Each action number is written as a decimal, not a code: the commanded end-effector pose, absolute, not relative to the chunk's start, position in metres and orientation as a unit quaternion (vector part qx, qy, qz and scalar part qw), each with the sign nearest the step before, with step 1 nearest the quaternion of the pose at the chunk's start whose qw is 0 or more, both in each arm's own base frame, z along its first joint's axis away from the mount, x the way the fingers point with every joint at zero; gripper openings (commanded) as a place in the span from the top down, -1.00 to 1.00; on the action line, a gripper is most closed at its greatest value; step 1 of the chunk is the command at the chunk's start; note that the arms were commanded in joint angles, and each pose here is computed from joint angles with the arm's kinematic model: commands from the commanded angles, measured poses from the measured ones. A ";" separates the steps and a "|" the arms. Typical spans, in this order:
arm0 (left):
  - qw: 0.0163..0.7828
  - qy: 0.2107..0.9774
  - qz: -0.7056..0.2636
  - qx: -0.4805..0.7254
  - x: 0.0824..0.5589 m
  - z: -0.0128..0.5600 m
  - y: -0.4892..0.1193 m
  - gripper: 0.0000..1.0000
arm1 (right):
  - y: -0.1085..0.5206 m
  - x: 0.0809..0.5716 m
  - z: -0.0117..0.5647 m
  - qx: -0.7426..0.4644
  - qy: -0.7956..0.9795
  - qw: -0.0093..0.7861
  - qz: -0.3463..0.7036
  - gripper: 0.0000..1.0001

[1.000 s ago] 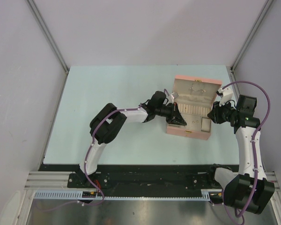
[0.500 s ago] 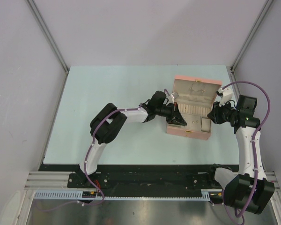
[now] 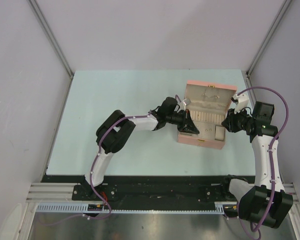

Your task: Organize the mixed jewelry

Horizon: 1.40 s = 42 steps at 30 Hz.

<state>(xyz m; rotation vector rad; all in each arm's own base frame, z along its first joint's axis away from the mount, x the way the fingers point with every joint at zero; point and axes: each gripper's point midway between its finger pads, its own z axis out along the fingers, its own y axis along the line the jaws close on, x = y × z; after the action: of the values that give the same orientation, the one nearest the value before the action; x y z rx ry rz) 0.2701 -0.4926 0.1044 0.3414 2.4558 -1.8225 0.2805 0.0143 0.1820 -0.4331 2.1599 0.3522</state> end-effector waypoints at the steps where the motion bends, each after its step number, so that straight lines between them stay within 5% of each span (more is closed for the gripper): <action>1: 0.019 0.822 -0.561 0.099 0.266 0.077 -0.483 0.99 | 0.016 0.280 0.189 -0.182 0.862 0.452 0.144 0.50; 42: 0.040 0.804 -0.582 0.113 0.281 0.101 -0.492 0.99 | 0.015 0.280 0.188 -0.181 0.862 0.451 0.145 0.49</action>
<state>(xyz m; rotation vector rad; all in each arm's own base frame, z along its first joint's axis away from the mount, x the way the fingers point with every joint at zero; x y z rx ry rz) 0.2710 -0.4921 0.1044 0.3404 2.4756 -1.8094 0.2803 0.0141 0.1823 -0.4309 2.1577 0.3571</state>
